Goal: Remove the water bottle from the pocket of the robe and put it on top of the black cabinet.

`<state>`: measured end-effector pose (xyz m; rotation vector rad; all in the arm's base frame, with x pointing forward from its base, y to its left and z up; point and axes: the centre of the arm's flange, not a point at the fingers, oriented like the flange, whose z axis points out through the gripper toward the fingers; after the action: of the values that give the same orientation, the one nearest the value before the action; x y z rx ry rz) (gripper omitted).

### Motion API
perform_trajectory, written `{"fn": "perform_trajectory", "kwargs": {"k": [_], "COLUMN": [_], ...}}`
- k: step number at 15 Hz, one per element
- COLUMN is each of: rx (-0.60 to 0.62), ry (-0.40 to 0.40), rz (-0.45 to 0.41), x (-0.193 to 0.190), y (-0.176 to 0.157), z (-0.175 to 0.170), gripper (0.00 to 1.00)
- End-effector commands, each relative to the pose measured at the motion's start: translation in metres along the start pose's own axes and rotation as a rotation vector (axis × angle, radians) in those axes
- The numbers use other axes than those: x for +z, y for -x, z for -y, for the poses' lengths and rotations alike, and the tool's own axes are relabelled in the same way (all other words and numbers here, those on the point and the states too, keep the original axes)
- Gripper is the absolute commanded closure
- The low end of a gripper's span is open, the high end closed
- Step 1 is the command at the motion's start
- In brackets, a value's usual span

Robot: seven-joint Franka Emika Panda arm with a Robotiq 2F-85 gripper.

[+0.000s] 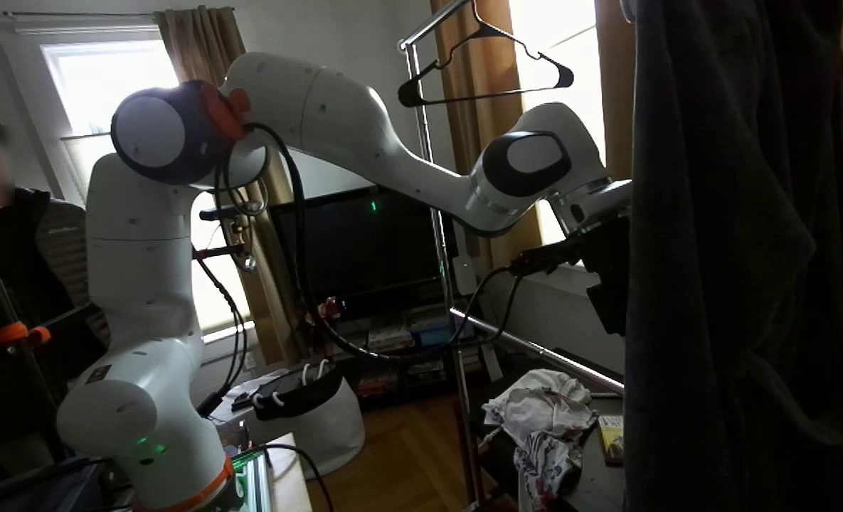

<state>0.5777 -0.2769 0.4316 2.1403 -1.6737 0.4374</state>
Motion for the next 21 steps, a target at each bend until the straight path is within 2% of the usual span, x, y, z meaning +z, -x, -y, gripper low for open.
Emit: {"fn": "perform_trajectory", "kwargs": {"k": [1, 3, 5, 6, 9, 12, 16, 21], "rx": [-0.069, -0.078, -0.058, -0.049, 0.002, 0.040, 0.083, 0.152], "ry": [0.019, 0.023, 0.020, 0.013, -0.007, -0.032, -0.047, -0.059], "rz": [0.048, 0.062, 0.079, 0.095, 0.120, 0.119, 0.088, 0.071], "x": [-0.005, -0.002, 0.000, 0.001, 0.003, 0.003, 0.001, 0.003], "y": [0.007, 0.008, 0.009, 0.009, 0.010, 0.011, 0.005, -0.009], "z": [-0.008, -0.008, -0.007, -0.006, -0.003, 0.000, -0.004, -0.009], "gripper": [0.25, 0.31, 0.33, 0.30, 0.55, 0.45, 0.24, 0.35]}}
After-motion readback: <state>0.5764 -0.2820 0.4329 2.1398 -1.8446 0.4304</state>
